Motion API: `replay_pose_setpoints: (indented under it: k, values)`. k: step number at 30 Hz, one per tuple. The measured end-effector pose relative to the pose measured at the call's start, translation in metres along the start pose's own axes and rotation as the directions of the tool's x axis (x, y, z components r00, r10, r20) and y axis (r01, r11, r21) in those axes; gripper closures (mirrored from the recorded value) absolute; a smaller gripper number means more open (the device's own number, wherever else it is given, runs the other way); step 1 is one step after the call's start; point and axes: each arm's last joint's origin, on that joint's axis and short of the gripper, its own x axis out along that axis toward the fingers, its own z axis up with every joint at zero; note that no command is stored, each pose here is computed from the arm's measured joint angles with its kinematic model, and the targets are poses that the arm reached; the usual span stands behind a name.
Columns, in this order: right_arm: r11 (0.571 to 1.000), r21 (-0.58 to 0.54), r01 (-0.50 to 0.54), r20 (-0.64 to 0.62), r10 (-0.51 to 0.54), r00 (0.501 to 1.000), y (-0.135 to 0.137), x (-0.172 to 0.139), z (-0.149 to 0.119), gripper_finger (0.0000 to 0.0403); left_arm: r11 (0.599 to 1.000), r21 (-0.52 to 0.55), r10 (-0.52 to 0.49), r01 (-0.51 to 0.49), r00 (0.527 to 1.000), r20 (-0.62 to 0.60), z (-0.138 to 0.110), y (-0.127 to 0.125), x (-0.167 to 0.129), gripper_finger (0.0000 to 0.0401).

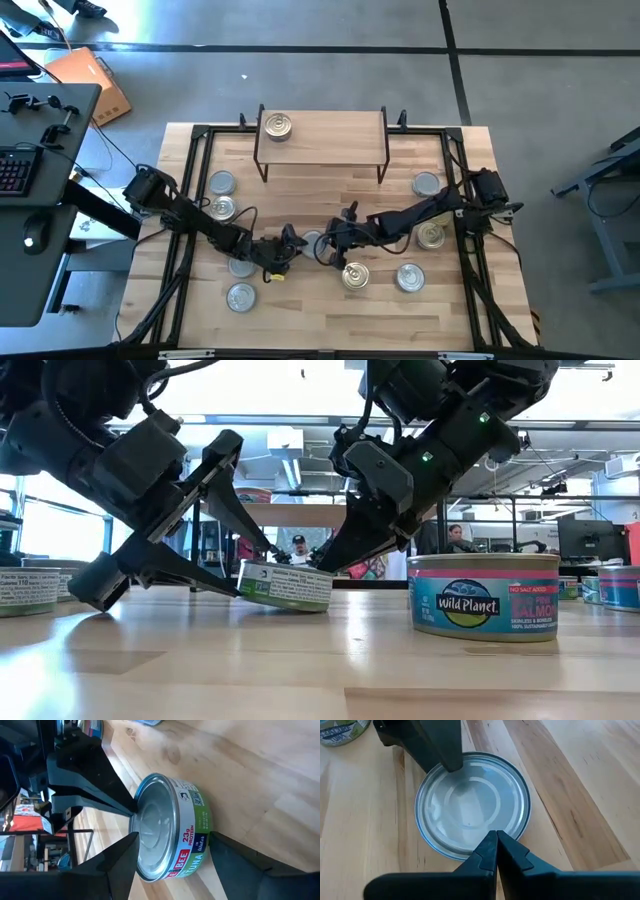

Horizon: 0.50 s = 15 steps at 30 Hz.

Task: Stack canned seafood by type on shelf
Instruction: Put the green and white tuna can on the shelf

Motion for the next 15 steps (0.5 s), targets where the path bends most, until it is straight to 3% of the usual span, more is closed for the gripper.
replay_pose_setpoints:
  k: [15]
  values:
    - [1.000, 0.014, 0.000, -0.010, 0.000, 1.000, -0.0003, -0.0004, -0.0007, 0.0403, 0.997, 0.082, 0.003, 0.000, 0.999, -0.045, -0.0032, -0.0067, 0.0048, 0.0169]
